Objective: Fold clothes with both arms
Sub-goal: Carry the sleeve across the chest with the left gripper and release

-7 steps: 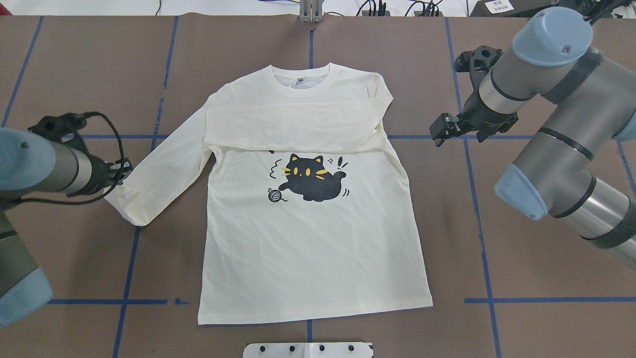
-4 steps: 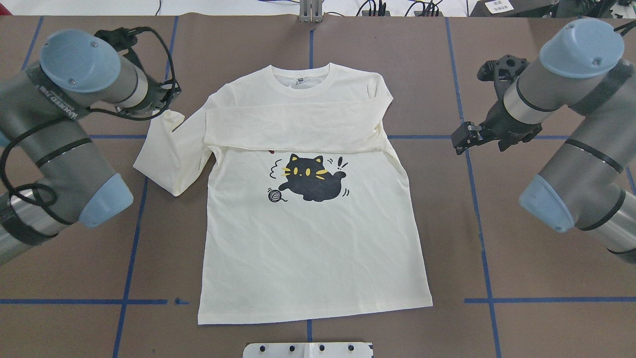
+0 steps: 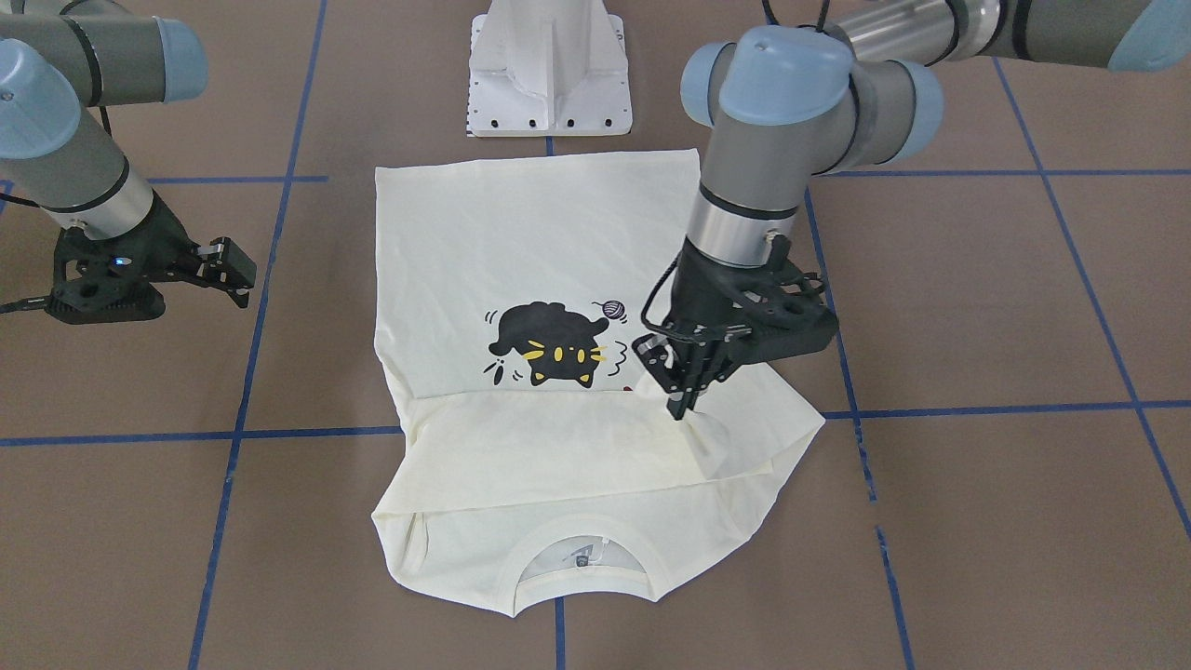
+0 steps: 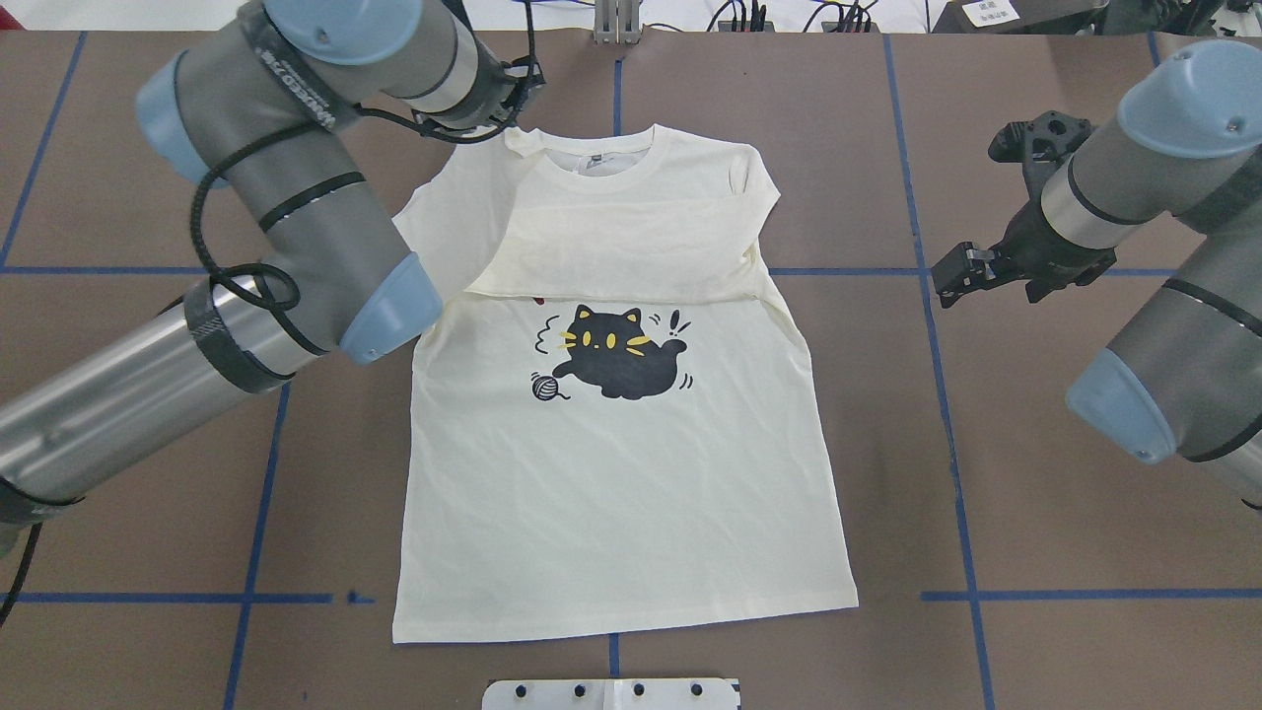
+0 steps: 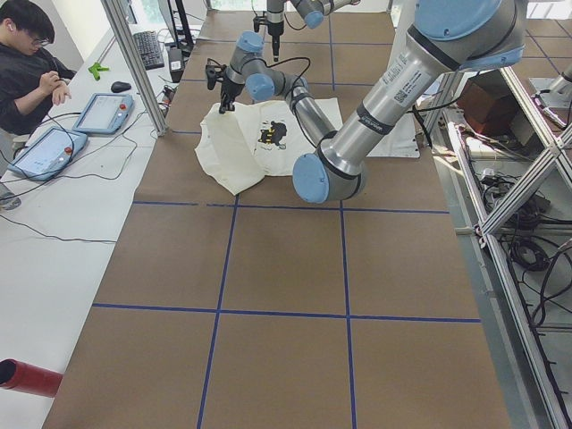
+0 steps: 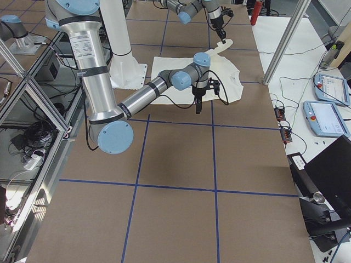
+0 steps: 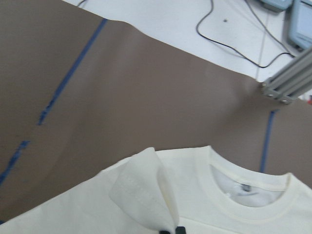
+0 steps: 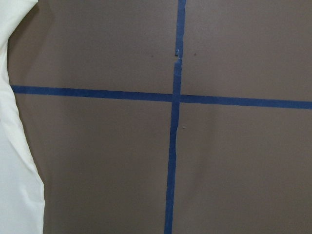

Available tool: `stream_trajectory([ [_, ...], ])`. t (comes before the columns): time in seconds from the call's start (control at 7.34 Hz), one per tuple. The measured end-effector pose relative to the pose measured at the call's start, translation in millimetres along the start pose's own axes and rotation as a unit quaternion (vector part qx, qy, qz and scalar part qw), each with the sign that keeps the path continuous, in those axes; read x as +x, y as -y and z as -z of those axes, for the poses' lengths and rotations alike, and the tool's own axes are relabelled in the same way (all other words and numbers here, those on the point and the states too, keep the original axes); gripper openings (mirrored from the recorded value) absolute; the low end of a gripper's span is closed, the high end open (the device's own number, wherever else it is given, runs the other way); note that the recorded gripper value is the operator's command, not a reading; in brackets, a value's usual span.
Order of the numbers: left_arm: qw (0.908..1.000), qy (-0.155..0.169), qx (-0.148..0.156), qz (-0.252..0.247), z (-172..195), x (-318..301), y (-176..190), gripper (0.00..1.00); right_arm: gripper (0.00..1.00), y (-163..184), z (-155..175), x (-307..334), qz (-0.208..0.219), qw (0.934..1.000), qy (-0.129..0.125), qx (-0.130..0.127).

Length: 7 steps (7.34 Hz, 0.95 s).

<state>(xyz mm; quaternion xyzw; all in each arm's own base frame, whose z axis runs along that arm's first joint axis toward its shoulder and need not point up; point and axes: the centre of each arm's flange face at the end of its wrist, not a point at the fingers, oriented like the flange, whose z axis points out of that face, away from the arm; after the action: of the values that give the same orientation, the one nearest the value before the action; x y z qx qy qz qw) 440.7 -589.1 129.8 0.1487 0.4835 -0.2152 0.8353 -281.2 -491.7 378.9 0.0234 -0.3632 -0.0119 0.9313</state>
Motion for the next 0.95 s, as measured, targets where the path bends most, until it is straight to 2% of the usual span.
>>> stream_trajectory([
  [0.27, 0.9994, -0.028, -0.015, -0.015, -18.2, 35.7, -28.4, 0.0, 1.0, 1.9, -1.0, 2.1, -0.003, 1.0, -0.001, -0.001],
  [0.68, 0.9992, -0.034, -0.022, 0.003, -50.0, 99.3, -30.3, 0.0, 1.0, 4.7, -2.4, 3.2, -0.006, 1.0, -0.003, -0.001],
  [0.95, 0.9987, -0.042, -0.027, 0.01, -68.2, 113.4, -38.3, 0.0, 1.0, 6.1, -3.5, 3.1, -0.007, 1.0, -0.003, -0.002],
])
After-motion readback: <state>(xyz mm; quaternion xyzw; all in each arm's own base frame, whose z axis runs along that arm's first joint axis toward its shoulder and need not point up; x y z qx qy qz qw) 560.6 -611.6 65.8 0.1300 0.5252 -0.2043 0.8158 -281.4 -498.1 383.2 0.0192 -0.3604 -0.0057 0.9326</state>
